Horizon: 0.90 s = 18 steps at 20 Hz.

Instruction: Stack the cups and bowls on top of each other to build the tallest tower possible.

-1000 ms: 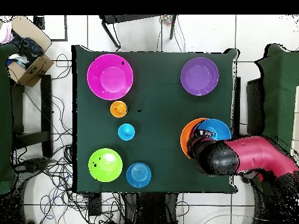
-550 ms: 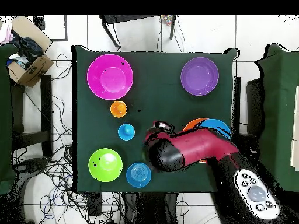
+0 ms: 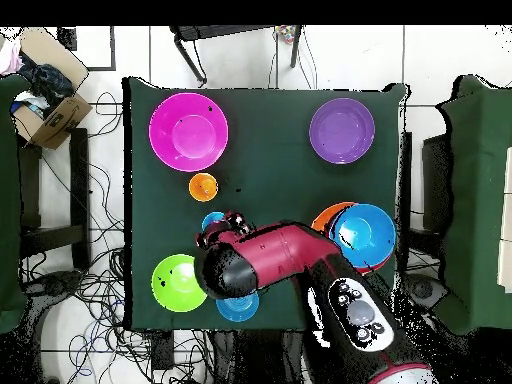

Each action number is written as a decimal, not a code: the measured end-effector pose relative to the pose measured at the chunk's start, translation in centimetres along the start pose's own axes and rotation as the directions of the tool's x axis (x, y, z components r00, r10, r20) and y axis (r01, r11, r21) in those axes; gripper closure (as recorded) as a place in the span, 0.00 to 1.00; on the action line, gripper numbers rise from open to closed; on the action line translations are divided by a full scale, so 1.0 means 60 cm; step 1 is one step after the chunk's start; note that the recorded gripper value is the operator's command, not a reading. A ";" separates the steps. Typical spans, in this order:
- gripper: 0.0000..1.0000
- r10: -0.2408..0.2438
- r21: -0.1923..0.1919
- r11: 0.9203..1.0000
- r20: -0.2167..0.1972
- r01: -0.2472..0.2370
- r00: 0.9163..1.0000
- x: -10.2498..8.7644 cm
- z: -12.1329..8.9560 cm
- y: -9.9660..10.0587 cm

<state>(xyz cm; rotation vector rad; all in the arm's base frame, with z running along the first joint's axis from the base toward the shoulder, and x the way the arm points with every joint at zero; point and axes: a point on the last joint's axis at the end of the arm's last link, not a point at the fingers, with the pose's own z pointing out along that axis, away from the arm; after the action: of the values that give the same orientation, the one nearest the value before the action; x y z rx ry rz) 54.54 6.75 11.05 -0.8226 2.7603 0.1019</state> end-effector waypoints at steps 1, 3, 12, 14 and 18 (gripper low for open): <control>0.00 0.004 0.001 1.000 0.000 -0.004 1.000 0.001 0.000 -0.001; 0.00 0.011 0.002 1.000 -0.001 -0.011 1.000 0.002 0.000 -0.004; 0.00 0.124 0.038 0.991 0.012 -0.125 0.992 0.048 -0.024 -0.099; 0.00 0.137 0.051 0.989 0.015 -0.138 0.990 0.056 -0.032 -0.114; 0.00 0.123 0.080 0.989 0.015 -0.124 0.992 0.062 -0.049 -0.120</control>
<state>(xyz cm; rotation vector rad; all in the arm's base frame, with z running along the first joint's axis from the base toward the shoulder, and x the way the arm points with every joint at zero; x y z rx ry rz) 54.79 -1.68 12.94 -0.6286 2.7842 0.0172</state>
